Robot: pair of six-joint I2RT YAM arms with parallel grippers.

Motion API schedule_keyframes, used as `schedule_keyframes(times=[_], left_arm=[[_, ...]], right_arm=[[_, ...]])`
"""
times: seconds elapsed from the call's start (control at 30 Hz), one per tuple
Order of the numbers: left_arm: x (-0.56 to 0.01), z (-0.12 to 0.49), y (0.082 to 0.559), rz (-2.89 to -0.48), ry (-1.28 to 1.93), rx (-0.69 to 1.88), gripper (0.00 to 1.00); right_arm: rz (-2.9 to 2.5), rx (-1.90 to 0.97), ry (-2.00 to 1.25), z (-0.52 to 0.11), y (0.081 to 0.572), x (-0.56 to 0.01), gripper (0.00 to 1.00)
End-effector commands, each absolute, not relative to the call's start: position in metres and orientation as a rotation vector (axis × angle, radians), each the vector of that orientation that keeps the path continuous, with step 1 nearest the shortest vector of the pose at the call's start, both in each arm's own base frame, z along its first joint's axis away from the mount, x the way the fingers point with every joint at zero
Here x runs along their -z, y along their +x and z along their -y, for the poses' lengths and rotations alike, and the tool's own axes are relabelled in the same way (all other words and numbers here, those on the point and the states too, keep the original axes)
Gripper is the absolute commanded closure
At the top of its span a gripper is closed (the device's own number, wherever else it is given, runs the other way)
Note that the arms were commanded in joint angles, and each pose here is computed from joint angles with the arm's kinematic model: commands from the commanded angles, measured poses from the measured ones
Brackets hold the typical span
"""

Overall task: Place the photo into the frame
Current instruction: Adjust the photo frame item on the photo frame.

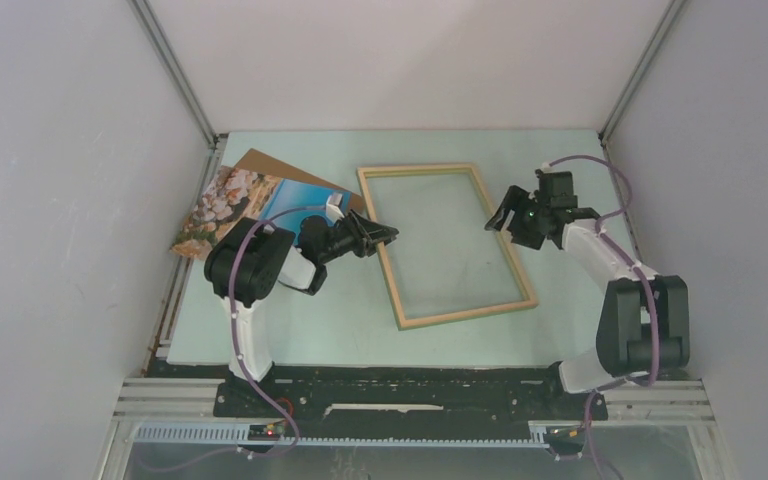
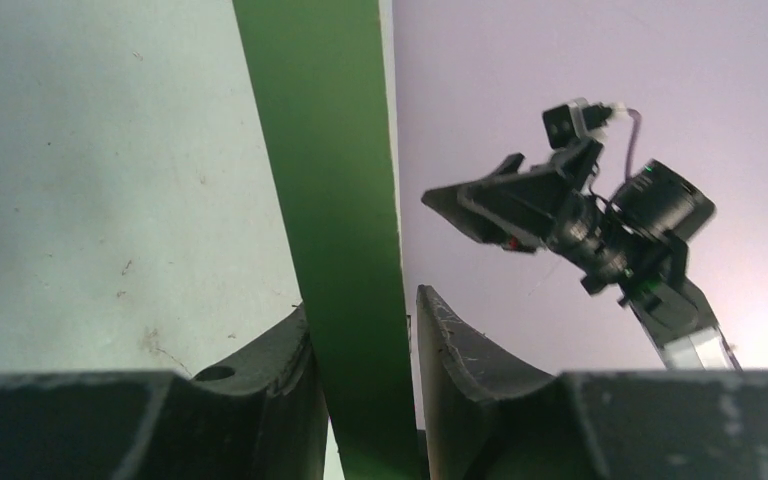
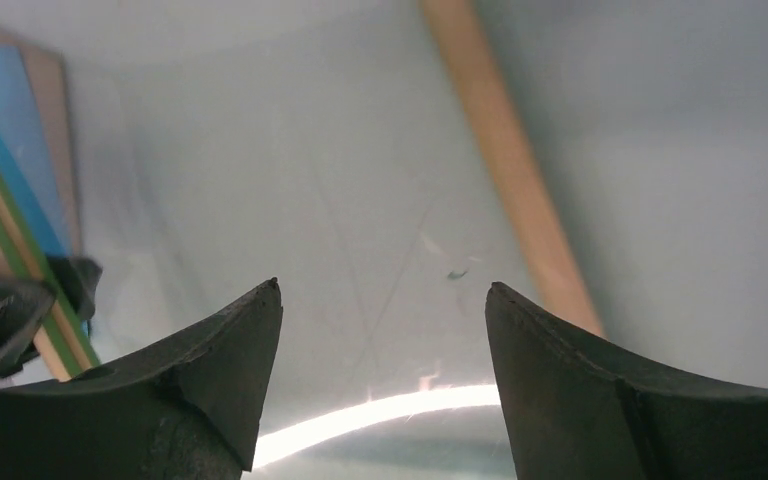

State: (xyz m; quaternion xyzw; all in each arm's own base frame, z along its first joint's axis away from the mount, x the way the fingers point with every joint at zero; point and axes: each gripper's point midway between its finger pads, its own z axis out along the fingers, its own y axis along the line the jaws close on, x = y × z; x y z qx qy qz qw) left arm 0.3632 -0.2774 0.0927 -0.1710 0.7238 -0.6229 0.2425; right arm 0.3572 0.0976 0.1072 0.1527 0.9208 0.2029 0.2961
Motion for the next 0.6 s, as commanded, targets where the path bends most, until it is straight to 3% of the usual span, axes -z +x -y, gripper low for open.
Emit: schedule_keyframes(times=[0.0, 0.57], left_arm=[[-0.132, 0.282, 0.376, -1.834, -0.27, 1.737, 0.64], [-0.151, 0.286, 0.379, -1.747, -0.1, 1.766, 0.67]], right_arm=[[-2.386, -0.63, 0.422, -0.071, 0.395, -0.114, 0.18], [-2.51, -0.808, 0.551, -0.046, 0.448, -0.056, 0.21]])
